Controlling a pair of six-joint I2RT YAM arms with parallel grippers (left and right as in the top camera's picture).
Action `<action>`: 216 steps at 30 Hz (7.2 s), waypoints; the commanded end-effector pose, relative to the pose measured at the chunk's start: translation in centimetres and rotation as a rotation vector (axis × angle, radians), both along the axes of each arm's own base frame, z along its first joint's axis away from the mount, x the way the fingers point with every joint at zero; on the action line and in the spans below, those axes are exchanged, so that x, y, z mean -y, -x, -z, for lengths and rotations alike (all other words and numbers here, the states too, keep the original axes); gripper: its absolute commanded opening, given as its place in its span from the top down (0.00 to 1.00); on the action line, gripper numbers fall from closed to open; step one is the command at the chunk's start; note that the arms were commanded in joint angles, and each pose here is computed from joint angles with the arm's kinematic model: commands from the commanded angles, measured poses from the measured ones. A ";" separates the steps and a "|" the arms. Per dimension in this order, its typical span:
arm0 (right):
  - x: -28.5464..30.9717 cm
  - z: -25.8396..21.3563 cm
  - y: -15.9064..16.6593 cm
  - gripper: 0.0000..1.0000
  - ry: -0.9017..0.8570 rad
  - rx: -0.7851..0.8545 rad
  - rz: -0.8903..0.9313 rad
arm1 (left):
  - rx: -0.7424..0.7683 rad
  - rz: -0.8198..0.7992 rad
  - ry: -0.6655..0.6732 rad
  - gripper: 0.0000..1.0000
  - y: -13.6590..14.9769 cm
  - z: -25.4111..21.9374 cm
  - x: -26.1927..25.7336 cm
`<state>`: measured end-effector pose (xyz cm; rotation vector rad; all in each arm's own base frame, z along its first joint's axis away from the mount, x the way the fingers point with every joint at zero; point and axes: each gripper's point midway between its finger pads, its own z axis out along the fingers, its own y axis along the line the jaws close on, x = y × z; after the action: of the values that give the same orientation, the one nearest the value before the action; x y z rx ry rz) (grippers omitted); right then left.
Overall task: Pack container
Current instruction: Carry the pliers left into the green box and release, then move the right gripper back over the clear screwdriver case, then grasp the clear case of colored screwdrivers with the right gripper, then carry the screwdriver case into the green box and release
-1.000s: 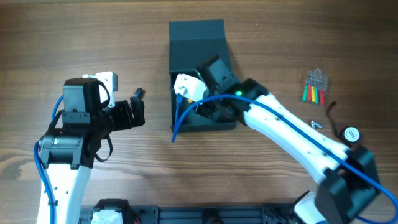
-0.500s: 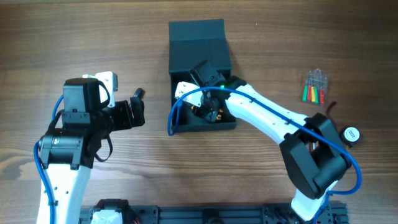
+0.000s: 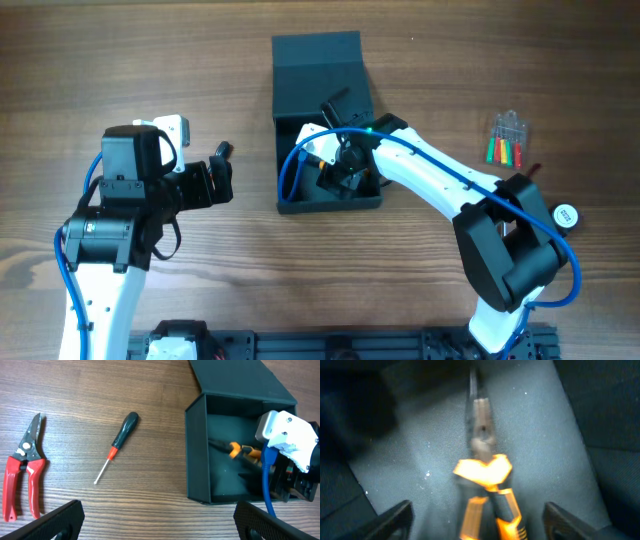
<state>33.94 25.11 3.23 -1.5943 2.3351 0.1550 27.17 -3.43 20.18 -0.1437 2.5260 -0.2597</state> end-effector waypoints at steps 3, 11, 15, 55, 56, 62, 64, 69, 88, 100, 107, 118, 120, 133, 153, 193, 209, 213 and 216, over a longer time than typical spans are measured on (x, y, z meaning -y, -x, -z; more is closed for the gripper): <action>-0.4 -0.2 0.4 0.08 -0.041 -0.051 0.102 | 0.021 0.006 -0.014 0.00 -0.2 -0.7 -0.2; -2.4 -14.0 -1.3 0.06 -0.240 0.051 0.209 | 0.022 0.009 -0.016 0.00 -0.2 -0.7 -0.2; 1.7 -24.2 -4.2 0.00 -0.277 0.281 0.497 | 0.022 0.009 -0.016 0.00 -0.2 -0.7 -0.2; 35.1 -1.5 -3.3 0.00 0.146 -0.325 1.497 | 0.022 0.009 -0.016 0.00 -0.2 -0.7 -0.2; 35.0 -0.9 -3.1 0.00 0.146 -0.325 1.497 | 0.022 0.008 -0.016 0.00 -0.2 -0.7 -0.2; 34.9 1.6 -2.6 0.00 0.144 -0.314 1.474 | 0.022 0.008 -0.016 0.00 -0.2 -0.7 -0.2; 34.9 1.9 -3.0 0.00 0.132 -0.299 1.451 | 0.022 0.008 -0.016 0.00 -0.2 -0.7 -0.2; 35.1 1.9 -4.4 0.00 0.105 -0.242 1.406 | 0.022 0.008 -0.016 0.00 -0.2 -0.7 -0.2; 35.3 2.0 -6.3 0.00 0.064 -0.173 1.375 | 0.022 0.008 -0.016 0.00 -0.2 -0.7 -0.2; 34.9 4.5 -5.2 0.00 0.060 -0.180 1.351 | 0.022 0.008 -0.016 0.00 -0.2 -0.7 -0.2; 34.1 5.3 -4.8 0.00 0.023 -0.203 1.341 | 0.022 0.008 -0.016 0.00 -0.2 -0.7 -0.2; 34.1 5.3 -4.8 0.15 0.023 -0.204 1.344 | 0.021 0.008 -0.015 0.00 -0.2 -0.7 -0.2; 34.1 5.3 -4.8 0.19 0.021 -0.204 1.349 | 0.021 0.008 -0.015 0.00 -0.2 -0.7 -0.2; 34.1 5.3 -4.8 0.41 0.018 -0.206 1.365 | 0.022 0.008 -0.016 0.00 -0.2 -0.7 -0.2; 33.7 -3.4 -5.7 0.96 -0.066 -0.036 1.349 | 0.022 0.009 -0.016 0.00 -0.2 -0.7 -0.2; -1.2 -4.4 -0.2 0.96 -0.066 0.129 -0.249 | 0.022 0.009 -0.015 0.00 -0.2 -0.7 -0.2; -0.9 -0.8 -0.4 0.12 -0.032 0.034 -0.133 | 0.022 0.008 -0.016 0.00 -0.2 -0.7 -0.2; -0.8 -4.1 -0.7 0.00 -0.055 0.041 -0.055 | 0.022 0.008 -0.016 0.00 -0.2 -0.7 -0.2; -0.1 -8.2 -1.2 0.00 -0.063 0.078 0.040 | 0.022 0.008 -0.016 0.00 -0.2 -0.7 -0.2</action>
<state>33.28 24.94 4.81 -1.7138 2.2824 0.1946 27.16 -3.42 20.17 -0.1439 2.5263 -0.2592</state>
